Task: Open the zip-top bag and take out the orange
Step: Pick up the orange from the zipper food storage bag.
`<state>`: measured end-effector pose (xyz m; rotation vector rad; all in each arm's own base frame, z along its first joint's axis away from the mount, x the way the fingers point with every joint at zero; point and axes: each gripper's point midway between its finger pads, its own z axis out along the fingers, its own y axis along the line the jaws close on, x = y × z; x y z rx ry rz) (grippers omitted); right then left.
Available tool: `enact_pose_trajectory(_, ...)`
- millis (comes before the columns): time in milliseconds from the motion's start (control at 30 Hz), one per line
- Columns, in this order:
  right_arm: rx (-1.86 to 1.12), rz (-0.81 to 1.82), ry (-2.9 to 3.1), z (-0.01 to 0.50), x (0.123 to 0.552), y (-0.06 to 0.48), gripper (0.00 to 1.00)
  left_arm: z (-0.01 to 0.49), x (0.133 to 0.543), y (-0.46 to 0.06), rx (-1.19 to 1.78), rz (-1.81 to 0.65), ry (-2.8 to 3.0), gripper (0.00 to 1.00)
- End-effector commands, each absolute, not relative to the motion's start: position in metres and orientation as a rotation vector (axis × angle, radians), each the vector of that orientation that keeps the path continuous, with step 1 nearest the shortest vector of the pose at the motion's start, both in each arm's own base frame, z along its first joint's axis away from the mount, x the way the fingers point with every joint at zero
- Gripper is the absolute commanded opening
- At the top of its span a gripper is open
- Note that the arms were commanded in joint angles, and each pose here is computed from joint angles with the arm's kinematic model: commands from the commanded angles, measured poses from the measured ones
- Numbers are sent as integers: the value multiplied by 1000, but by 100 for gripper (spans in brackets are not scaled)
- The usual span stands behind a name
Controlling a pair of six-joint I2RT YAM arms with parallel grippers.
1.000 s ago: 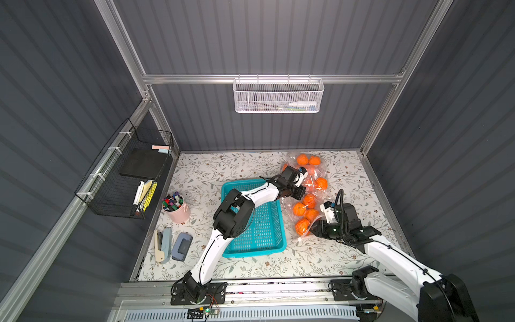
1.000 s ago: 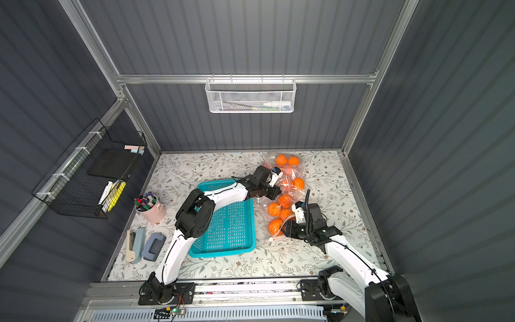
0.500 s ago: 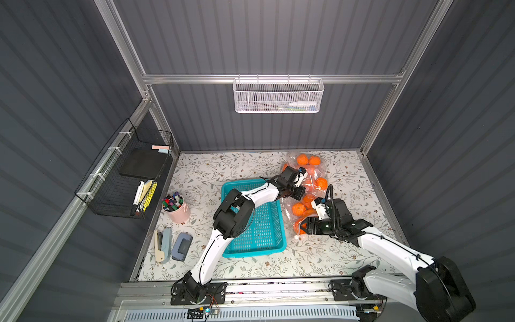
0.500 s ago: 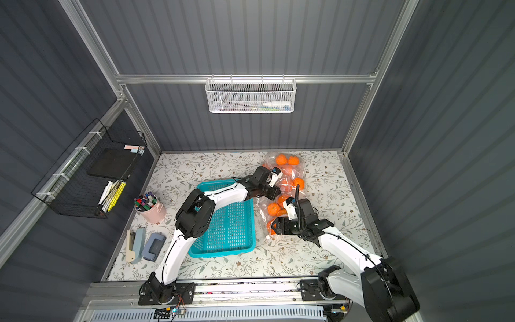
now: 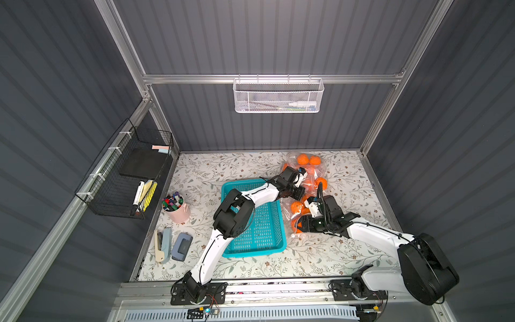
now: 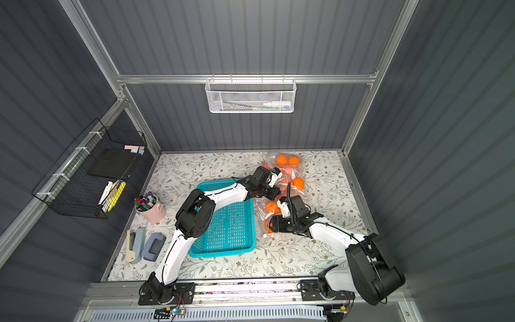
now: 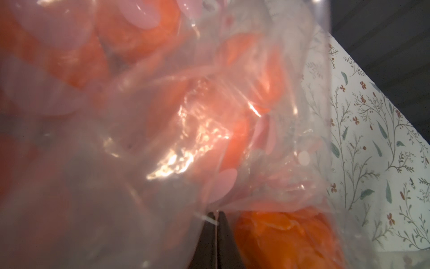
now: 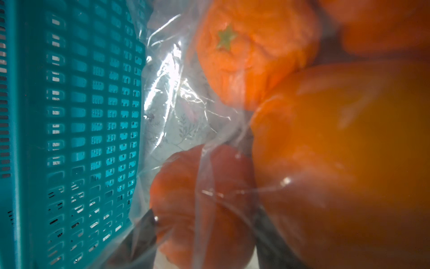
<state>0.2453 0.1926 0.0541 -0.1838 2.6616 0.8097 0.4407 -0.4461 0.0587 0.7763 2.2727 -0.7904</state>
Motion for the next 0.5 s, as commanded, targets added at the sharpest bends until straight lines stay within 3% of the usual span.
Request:
enact_pose_trajectory(0, -205, 810, 2666, 68, 240, 192, 46, 27, 433, -437, 802, -763, 2335, 8)
enact_pose_trajectory(267, -134, 723, 2729, 91, 200, 162, 43, 30, 433, -436, 806, -761, 2334, 8)
enact_pose_trajectory(467, -26, 607, 2648, 117, 195, 135, 42, 30, 432, -437, 810, -771, 2330, 8)
